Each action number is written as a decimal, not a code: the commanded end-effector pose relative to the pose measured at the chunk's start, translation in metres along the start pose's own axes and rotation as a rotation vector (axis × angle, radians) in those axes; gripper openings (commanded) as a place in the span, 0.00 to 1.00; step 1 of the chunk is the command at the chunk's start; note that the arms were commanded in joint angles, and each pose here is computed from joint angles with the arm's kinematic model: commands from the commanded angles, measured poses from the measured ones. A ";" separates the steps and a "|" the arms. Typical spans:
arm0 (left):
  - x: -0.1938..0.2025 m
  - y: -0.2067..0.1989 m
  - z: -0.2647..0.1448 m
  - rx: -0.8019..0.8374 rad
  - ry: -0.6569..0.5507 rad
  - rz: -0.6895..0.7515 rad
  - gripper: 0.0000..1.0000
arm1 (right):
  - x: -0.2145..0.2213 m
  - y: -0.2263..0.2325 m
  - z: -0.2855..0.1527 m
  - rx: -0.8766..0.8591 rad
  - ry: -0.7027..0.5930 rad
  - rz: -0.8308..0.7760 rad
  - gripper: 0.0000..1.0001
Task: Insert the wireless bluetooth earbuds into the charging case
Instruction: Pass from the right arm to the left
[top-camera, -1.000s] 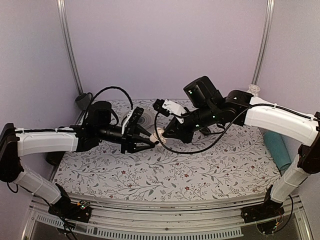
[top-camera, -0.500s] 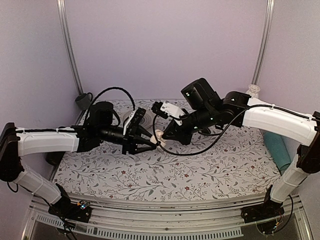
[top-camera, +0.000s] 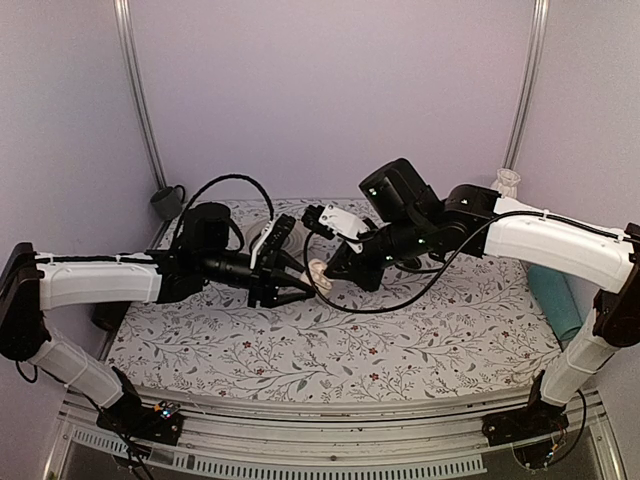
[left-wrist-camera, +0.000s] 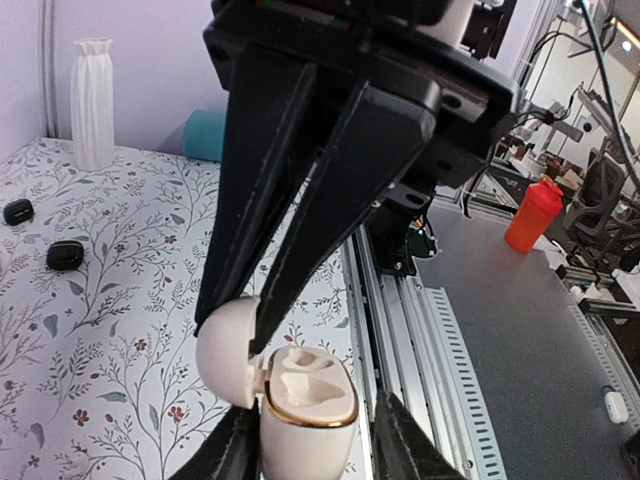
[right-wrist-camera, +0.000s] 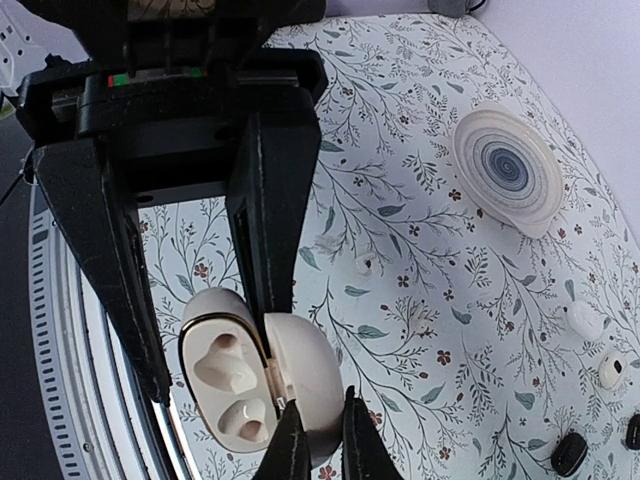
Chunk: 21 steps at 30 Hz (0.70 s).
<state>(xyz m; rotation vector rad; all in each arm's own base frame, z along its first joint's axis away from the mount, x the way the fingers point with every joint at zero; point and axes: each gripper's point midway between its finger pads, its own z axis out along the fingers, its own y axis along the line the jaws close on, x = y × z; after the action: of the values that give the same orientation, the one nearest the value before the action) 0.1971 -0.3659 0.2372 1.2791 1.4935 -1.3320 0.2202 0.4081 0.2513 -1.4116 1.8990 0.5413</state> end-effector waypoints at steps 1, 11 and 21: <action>-0.005 0.000 0.004 0.002 -0.005 -0.006 0.37 | -0.017 -0.004 -0.008 0.046 -0.041 -0.023 0.03; -0.009 -0.005 0.002 0.004 -0.015 0.020 0.20 | -0.019 -0.007 -0.009 0.059 -0.051 -0.023 0.03; -0.014 -0.011 -0.005 -0.007 -0.068 0.082 0.00 | -0.024 0.000 -0.013 0.022 -0.101 -0.009 0.32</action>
<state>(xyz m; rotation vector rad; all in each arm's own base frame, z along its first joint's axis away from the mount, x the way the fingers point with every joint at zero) 0.2017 -0.3659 0.2363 1.2543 1.5092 -1.3129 0.2230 0.4077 0.2522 -1.3948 1.8960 0.5047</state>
